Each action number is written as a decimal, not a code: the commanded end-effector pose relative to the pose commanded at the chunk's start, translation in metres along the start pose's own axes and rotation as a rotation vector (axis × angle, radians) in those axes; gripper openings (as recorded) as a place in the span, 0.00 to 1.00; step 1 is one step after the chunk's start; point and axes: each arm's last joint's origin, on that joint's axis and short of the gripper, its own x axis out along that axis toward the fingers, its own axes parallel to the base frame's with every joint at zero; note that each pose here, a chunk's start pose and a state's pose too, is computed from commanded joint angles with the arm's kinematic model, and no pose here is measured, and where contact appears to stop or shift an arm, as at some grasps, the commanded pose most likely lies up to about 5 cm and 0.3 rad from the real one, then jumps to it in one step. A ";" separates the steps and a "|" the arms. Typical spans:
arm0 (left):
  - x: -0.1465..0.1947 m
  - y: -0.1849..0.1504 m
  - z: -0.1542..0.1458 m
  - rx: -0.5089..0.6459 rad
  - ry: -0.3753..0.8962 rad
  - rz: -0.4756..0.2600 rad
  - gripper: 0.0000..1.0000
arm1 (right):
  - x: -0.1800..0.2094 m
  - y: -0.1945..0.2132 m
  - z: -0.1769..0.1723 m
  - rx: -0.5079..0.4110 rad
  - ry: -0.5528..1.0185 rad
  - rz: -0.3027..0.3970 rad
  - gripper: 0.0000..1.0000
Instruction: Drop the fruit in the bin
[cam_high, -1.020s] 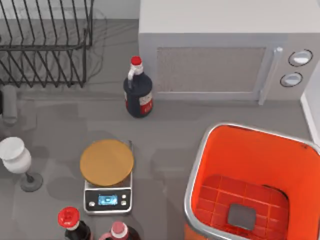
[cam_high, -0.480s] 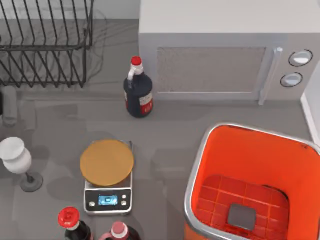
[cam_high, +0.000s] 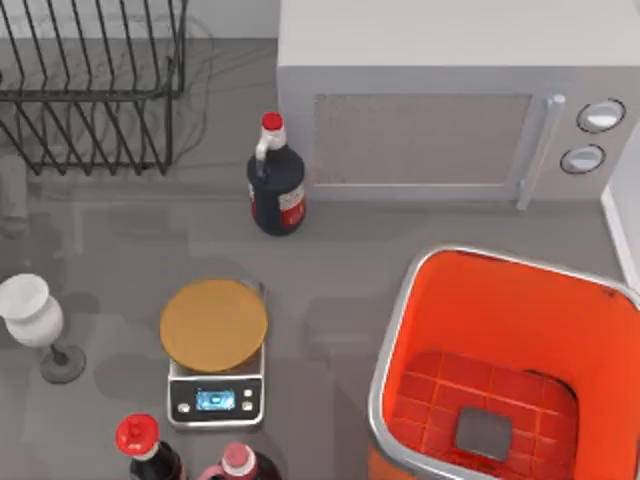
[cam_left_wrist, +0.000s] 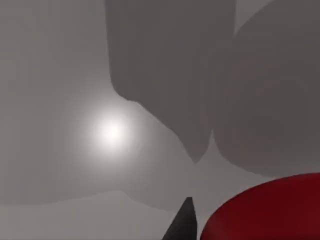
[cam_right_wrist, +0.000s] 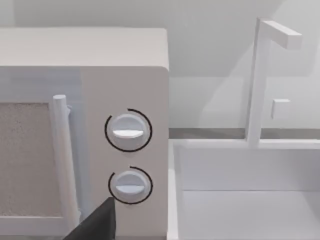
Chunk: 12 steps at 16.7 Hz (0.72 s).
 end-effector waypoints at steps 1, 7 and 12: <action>-0.011 0.003 -0.001 0.000 0.000 0.000 0.00 | 0.000 0.000 0.000 0.000 0.000 0.000 1.00; -0.100 -0.001 -0.006 0.013 0.001 -0.032 0.00 | 0.000 0.000 0.000 0.000 0.000 0.000 1.00; -0.130 -0.006 -0.008 0.006 -0.002 -0.007 0.00 | 0.000 0.000 0.000 0.000 0.000 0.000 1.00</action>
